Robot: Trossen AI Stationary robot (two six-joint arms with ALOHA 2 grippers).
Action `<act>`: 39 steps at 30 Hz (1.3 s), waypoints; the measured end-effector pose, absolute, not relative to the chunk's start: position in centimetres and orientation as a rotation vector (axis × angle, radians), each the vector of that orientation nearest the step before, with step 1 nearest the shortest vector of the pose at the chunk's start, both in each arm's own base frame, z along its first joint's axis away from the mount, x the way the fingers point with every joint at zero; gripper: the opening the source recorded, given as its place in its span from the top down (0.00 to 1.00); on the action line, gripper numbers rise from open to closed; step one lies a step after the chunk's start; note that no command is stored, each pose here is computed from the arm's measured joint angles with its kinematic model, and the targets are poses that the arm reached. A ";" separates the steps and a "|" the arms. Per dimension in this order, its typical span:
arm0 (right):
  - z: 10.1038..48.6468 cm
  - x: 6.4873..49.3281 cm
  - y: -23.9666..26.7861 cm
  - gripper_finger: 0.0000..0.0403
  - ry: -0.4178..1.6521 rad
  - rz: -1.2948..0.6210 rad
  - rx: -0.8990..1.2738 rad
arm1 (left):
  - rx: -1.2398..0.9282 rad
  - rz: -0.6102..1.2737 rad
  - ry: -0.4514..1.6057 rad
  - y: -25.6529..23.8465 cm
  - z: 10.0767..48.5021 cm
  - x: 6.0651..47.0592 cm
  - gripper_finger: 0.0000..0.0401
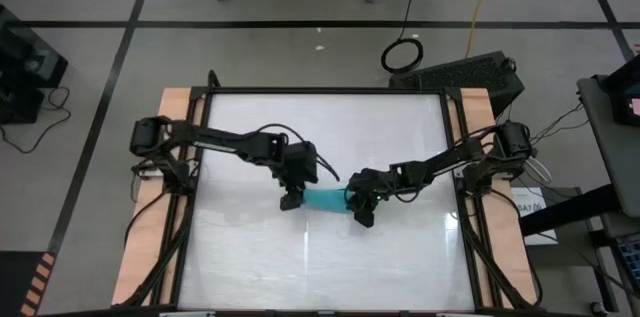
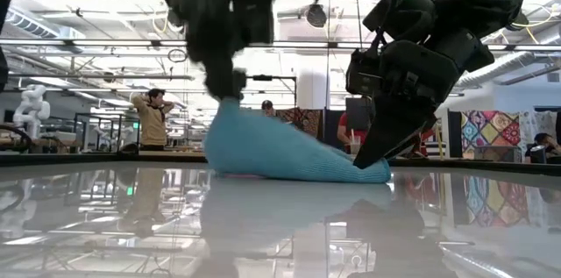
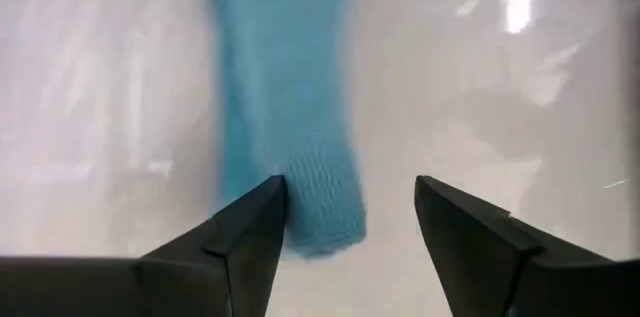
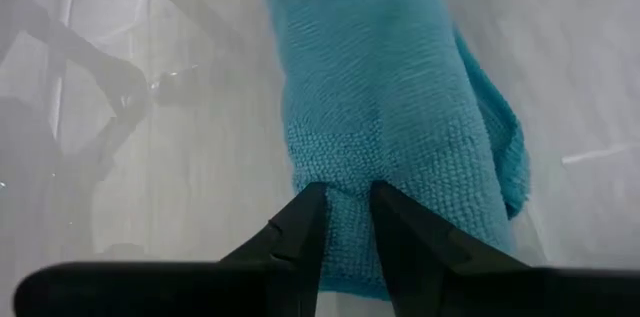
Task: Roll towel
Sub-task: Roll the light blue towel, then return to Home Position
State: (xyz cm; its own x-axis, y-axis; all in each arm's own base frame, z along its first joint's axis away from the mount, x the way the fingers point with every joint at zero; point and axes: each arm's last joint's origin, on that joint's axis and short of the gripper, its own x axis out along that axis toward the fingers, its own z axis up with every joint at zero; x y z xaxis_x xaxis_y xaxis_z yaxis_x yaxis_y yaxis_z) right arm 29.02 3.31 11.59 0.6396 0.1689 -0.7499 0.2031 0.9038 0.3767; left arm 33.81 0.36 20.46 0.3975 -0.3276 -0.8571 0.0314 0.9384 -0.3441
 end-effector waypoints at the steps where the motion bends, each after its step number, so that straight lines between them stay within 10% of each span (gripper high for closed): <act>1: 11.6 29.0 3.3 0.79 0.885 -0.022 0.461 | -0.303 -0.254 1.102 -0.2 21.2 33.9 0.43; 26: 13.3 28.7 3.6 0.76 0.842 0.094 0.490 | -0.207 -0.132 1.274 -4.6 18.1 33.3 0.43; 39: 25.3 23.3 3.0 0.54 0.434 0.240 0.350 | -0.128 -0.003 0.952 -4.2 28.4 28.4 0.43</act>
State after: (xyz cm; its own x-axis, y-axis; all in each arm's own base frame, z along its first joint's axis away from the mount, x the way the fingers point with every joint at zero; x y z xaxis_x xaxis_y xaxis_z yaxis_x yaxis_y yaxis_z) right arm 23.29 3.05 25.33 0.8806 0.2997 -0.3670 -0.1523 0.9125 0.3796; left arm 28.43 -4.17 28.36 0.5809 -0.0588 -0.8119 -0.0542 0.9924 -0.1106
